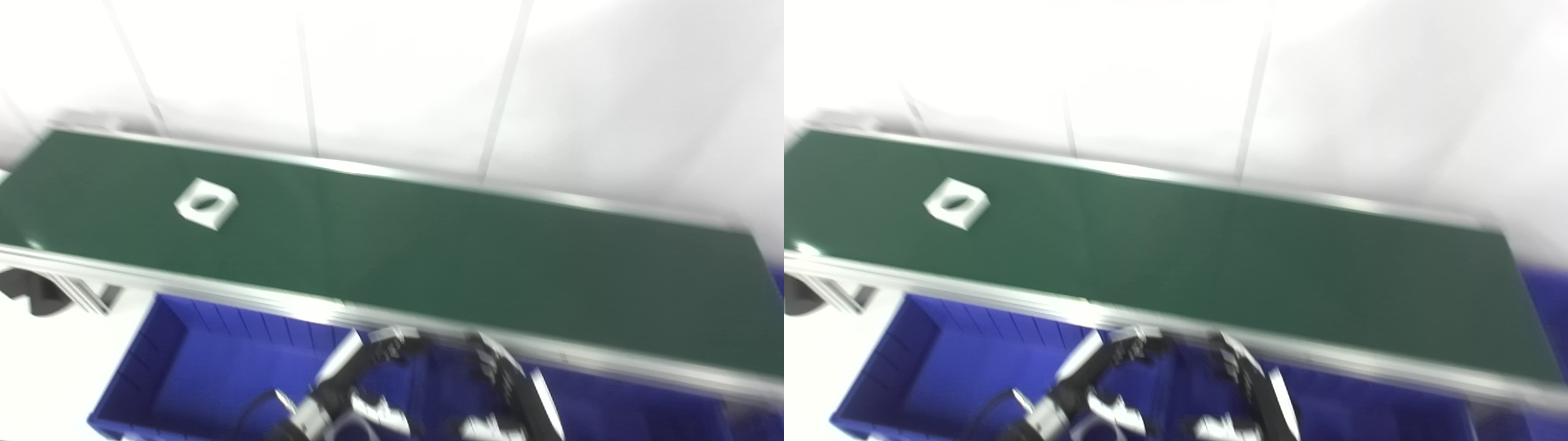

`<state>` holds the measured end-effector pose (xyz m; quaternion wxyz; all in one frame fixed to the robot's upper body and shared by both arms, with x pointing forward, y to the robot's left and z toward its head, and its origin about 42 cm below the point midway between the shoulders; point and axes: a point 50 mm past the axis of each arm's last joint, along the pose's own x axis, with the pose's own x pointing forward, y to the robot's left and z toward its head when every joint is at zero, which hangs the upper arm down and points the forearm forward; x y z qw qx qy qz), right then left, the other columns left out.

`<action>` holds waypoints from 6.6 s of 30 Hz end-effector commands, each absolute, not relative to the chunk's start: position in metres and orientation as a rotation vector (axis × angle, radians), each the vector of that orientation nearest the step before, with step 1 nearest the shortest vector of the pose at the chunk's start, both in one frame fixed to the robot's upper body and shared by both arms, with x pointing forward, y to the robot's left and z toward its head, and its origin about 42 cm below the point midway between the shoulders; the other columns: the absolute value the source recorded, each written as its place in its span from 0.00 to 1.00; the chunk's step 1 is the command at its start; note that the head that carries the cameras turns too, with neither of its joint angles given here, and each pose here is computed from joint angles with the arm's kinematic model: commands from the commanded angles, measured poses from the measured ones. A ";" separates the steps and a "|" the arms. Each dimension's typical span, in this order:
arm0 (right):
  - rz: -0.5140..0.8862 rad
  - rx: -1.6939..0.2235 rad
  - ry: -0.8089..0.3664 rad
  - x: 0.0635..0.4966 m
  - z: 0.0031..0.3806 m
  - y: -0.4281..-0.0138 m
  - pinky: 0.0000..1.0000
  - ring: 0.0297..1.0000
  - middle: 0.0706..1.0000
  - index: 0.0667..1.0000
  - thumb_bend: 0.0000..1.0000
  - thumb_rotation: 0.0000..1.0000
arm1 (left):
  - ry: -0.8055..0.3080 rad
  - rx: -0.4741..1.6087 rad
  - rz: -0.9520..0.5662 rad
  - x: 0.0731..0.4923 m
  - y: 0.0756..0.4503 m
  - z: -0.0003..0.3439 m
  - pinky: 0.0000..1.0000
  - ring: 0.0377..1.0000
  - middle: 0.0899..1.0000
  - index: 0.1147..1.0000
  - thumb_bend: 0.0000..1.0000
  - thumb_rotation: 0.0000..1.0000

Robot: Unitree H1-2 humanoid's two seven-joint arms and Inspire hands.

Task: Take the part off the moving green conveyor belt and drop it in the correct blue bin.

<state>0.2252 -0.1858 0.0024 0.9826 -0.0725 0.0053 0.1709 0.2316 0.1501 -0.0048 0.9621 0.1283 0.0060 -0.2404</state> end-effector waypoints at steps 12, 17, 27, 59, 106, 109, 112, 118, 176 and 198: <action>0.334 -0.138 0.006 0.238 -0.001 -0.189 0.71 0.80 0.90 0.80 1.00 0.30 | -0.055 0.303 -0.471 0.246 0.138 -0.003 0.71 0.74 0.75 0.74 0.96 0.27; 0.337 -0.134 0.004 0.239 0.000 -0.188 0.72 0.80 0.89 0.79 1.00 0.28 | -0.064 0.314 -0.466 0.247 0.139 -0.003 0.71 0.74 0.75 0.74 0.96 0.27; 0.347 -0.133 0.002 0.243 0.001 -0.189 0.72 0.80 0.90 0.80 1.00 0.27 | -0.235 0.262 -0.493 0.251 0.132 0.044 0.71 0.76 0.77 0.74 0.96 0.27; 0.345 -0.120 0.000 0.247 0.000 -0.180 0.75 0.82 0.92 0.84 0.97 0.28 | -0.763 0.897 -0.609 0.358 0.172 0.251 0.56 0.68 0.75 0.76 1.00 0.15; 0.329 -0.128 0.003 0.240 -0.002 -0.169 0.72 0.80 0.90 0.81 0.99 0.28 | -0.279 1.656 -0.579 0.485 0.264 0.218 0.81 0.87 0.88 0.88 1.00 0.28; 0.327 -0.129 0.000 0.239 -0.001 -0.168 0.72 0.80 0.91 0.82 0.99 0.28 | -0.268 1.637 -0.572 0.487 0.262 0.212 0.81 0.87 0.89 0.89 1.00 0.30; 0.329 -0.124 0.000 0.239 -0.002 -0.167 0.72 0.80 0.91 0.81 0.99 0.28 | -0.247 1.620 -0.573 0.488 0.258 0.209 0.81 0.88 0.90 0.91 1.00 0.32; 0.327 -0.121 0.001 0.238 -0.002 -0.165 0.73 0.80 0.91 0.81 1.00 0.28 | -0.226 1.604 -0.585 0.492 0.245 0.204 0.82 0.90 0.92 0.92 1.00 0.32; 0.325 -0.089 -0.025 0.224 0.005 -0.151 0.75 0.81 0.89 0.82 0.98 0.26 | -0.121 1.664 -0.613 0.512 0.198 0.176 0.31 0.36 0.43 0.49 0.51 0.00; 0.328 -0.085 -0.022 0.222 0.005 -0.154 0.75 0.81 0.90 0.82 0.99 0.27 | -0.222 1.629 -0.601 0.494 0.180 0.216 0.30 0.35 0.43 0.49 0.49 0.00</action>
